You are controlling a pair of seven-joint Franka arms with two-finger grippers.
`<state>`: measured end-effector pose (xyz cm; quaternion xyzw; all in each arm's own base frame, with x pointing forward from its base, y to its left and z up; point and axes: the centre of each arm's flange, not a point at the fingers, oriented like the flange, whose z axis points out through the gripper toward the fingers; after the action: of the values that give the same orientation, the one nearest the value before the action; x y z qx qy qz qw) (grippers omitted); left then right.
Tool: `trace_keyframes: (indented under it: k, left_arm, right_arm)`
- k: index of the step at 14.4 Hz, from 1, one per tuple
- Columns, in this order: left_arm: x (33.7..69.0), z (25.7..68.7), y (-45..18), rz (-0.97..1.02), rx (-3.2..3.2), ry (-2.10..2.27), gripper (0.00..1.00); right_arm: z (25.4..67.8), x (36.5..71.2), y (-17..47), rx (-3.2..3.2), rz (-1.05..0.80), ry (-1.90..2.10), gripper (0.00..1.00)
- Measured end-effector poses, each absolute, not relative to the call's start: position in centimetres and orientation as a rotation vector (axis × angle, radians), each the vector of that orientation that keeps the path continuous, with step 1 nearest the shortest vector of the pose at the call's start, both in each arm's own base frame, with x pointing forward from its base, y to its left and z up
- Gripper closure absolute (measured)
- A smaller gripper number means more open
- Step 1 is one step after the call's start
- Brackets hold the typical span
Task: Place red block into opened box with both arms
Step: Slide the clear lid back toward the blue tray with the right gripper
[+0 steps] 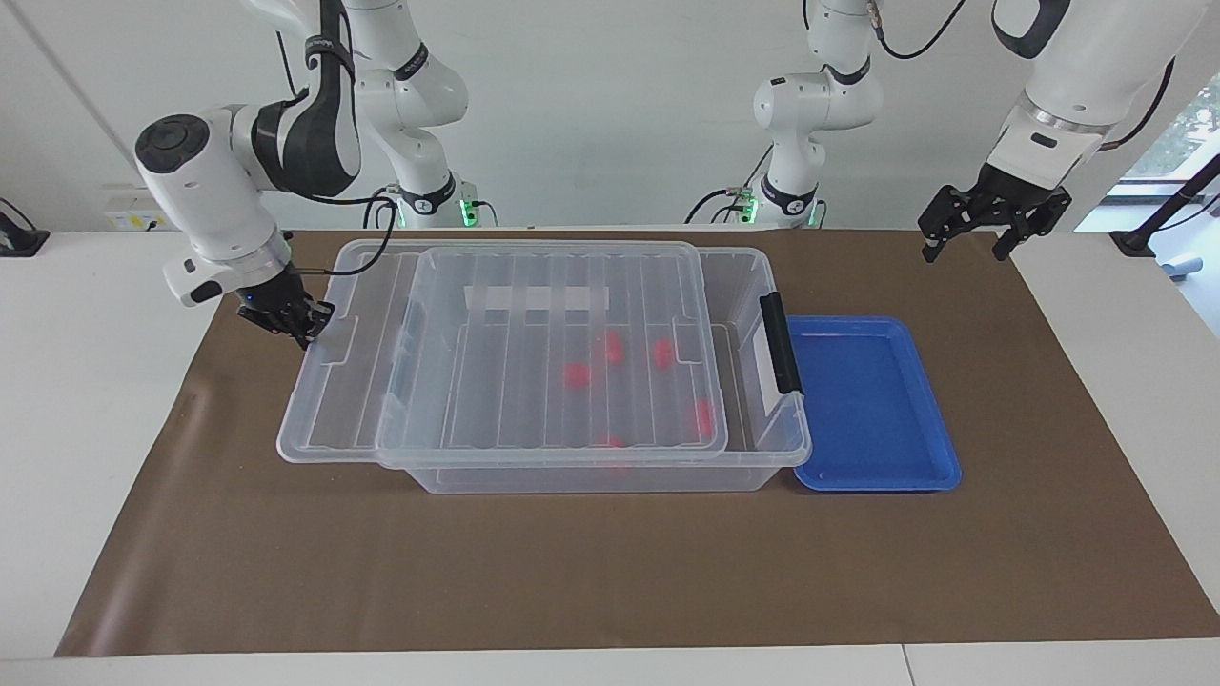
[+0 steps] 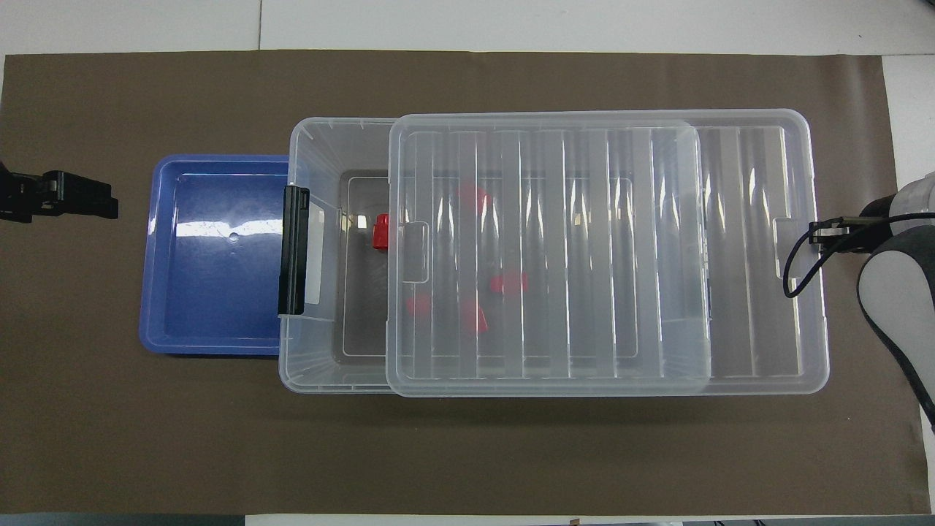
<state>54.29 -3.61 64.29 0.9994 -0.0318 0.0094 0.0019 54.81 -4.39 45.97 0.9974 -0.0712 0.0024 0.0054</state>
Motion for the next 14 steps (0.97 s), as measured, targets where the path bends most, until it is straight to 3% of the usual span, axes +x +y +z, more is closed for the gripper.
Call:
trace_keyframes:
  k: [14]
  left_arm:
    - [53.0, 65.2, -3.7, -0.016, 3.116, -0.238, 0.0]
  right_arm:
    - [45.9, 54.8, 2.5, 3.114, 0.008, -0.343, 0.99]
